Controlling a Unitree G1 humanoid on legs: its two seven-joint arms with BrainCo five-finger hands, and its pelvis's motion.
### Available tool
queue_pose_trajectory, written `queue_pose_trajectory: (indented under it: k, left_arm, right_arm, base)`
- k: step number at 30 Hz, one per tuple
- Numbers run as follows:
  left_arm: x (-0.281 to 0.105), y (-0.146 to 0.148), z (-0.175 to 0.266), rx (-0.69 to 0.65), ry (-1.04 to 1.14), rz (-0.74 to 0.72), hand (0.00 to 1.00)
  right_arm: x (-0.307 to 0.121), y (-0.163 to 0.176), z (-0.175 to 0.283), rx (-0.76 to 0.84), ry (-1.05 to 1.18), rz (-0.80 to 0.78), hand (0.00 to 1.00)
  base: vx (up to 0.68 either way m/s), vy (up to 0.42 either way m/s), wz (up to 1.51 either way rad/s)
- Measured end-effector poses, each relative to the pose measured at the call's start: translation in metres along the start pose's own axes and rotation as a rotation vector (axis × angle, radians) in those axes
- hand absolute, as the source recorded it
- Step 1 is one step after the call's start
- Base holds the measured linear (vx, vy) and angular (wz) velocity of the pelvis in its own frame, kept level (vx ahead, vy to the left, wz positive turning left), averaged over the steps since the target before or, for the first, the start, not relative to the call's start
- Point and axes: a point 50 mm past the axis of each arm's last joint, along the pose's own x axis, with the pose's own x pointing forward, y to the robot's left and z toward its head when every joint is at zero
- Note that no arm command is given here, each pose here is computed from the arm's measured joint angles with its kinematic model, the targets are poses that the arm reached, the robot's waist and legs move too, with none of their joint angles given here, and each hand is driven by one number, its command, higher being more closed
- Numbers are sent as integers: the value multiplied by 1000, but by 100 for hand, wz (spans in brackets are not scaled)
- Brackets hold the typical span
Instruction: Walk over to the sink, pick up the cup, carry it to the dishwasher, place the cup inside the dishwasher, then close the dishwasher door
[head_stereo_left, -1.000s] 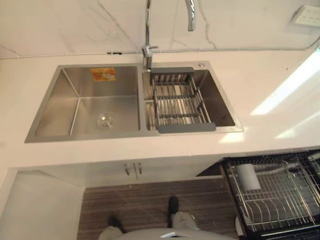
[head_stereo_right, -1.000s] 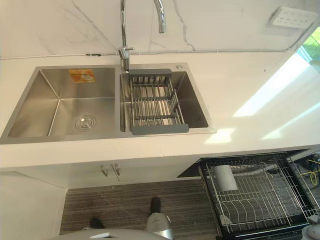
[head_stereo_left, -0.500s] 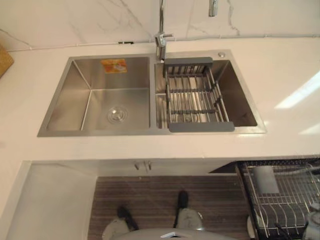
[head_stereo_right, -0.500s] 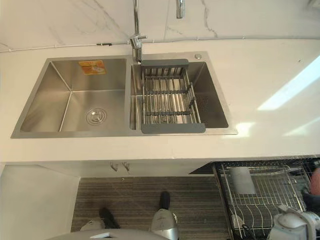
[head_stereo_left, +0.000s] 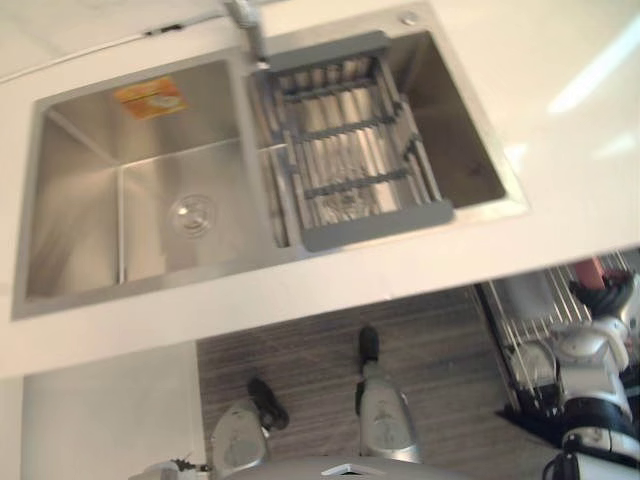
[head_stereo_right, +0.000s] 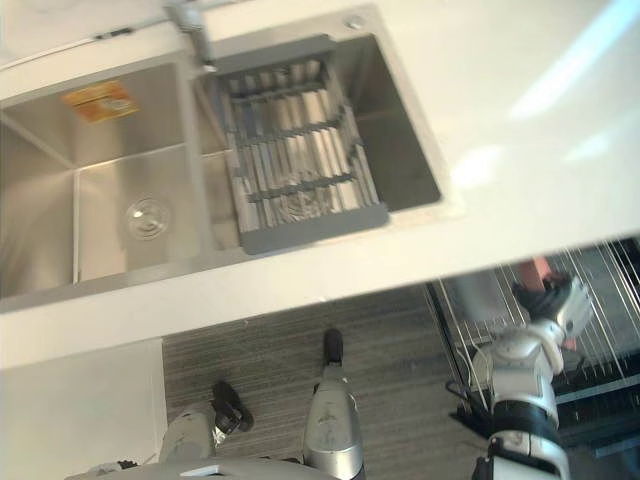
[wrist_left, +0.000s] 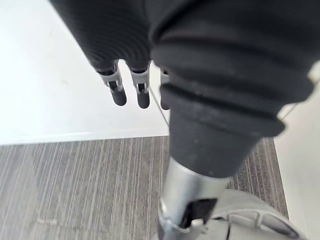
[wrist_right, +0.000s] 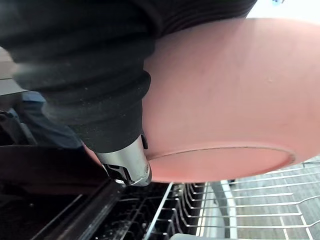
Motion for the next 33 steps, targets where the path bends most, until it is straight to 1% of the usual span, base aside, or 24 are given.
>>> queue_pose_trajectory:
  k: [2,4,7,11,15,18,19,20,23,29,33]
  left_arm:
    - [0,0,2,1,10,3,0]
    - [-2,3,19,-6,-26,10,0]
    - [-4,5,35,-42,-59,0,0]
    - [-5,1,40,-74,-51,-25,0]
    - [-9,-8,61,-65,-92,-48,0]
    - [-14,-22,79,-39,-131,-77,0]
    - [-15,-25,82,-38,-138,-83,0]
    - [-16,-27,87,-66,-146,-93,0]
    - [-18,-30,91,-106,-153,-114,0]
    - [-15,-34,85,-119,-135,-131,0]
    - [-15,-44,84,-123,-147,-174,0]
  right_arm:
    - [30,-15,35,-37,-112,-11,100]
    - [46,-26,51,-59,-144,-31,100]
    - [56,-26,74,-89,-188,-23,100]
    - [62,-25,97,-66,-221,-19,100]
    - [78,-51,116,-51,-253,-89,100]
    - [87,-72,131,-32,-275,-159,100]
    - [88,-75,132,-33,-273,-167,100]
    - [88,-76,132,-33,-271,-170,100]
    - [87,-69,125,-55,-237,-144,100]
    - [89,-75,121,-27,-214,-181,100]
    - [90,-76,119,-10,-202,-176,100]
  base:
    - [-103,-33,-129]
    - [-87,-8,-75]
    - [-85,-13,-51]
    - [-42,-3,-39]
    - [-37,11,-11]
    - [-61,42,-7]
    - [-73,60,1]
    - [-65,57,13]
    - [-64,50,16]
    - [-79,43,13]
    - [-39,30,9]
